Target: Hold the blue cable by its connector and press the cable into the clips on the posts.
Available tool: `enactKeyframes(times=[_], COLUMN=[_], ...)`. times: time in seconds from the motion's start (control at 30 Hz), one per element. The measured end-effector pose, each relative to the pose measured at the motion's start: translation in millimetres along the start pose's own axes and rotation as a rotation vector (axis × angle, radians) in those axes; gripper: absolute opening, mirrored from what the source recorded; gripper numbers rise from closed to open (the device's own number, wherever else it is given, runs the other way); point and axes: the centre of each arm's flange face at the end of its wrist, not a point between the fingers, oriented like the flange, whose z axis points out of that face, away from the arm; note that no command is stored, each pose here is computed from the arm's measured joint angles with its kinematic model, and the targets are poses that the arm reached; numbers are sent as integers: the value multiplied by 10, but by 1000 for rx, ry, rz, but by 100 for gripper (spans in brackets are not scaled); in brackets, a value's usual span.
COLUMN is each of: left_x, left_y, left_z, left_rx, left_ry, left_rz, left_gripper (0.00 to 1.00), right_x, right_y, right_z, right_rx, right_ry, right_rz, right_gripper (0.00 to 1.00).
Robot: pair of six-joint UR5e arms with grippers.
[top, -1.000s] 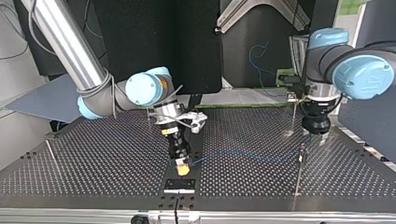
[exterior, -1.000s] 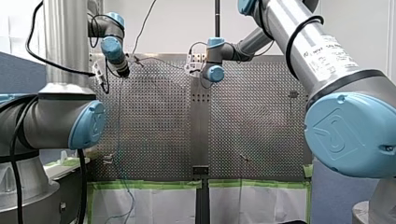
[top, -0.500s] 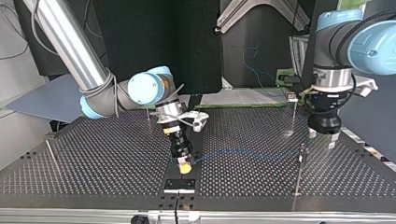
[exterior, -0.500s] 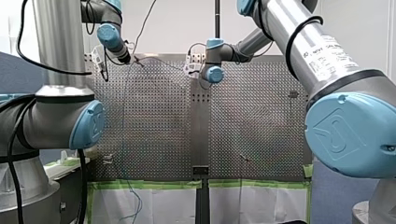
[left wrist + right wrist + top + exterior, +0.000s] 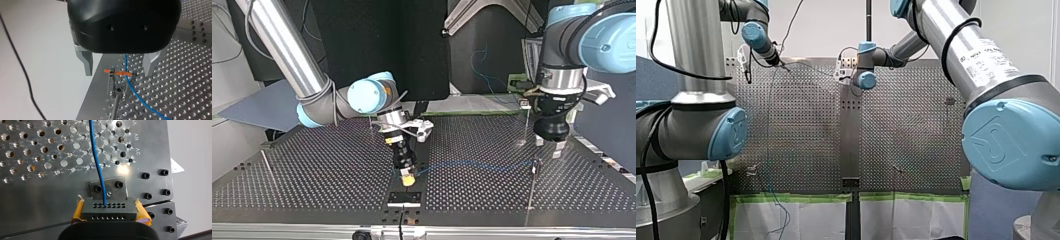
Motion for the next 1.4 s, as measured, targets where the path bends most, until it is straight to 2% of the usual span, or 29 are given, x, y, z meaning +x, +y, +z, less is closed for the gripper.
enactKeyframes(times=[0.2,0.87,1.27,1.4], left_x=[34,91,97,106], left_y=[-52,-71,-95,-134], left_z=[-2,8,-2,-14], left_rx=[9,-15,-10,3], left_ry=[6,14,16,17], left_rz=[23,29,28,45], left_gripper=[98,98,98,98], right_x=[-6,-37,-63,-69], right_y=[5,9,10,15], right_z=[0,-7,-15,-19], right_rx=[-1,-2,-3,-4], right_ry=[-2,-12,-21,-26], right_rz=[0,0,0,-2], right_gripper=[0,0,0,0])
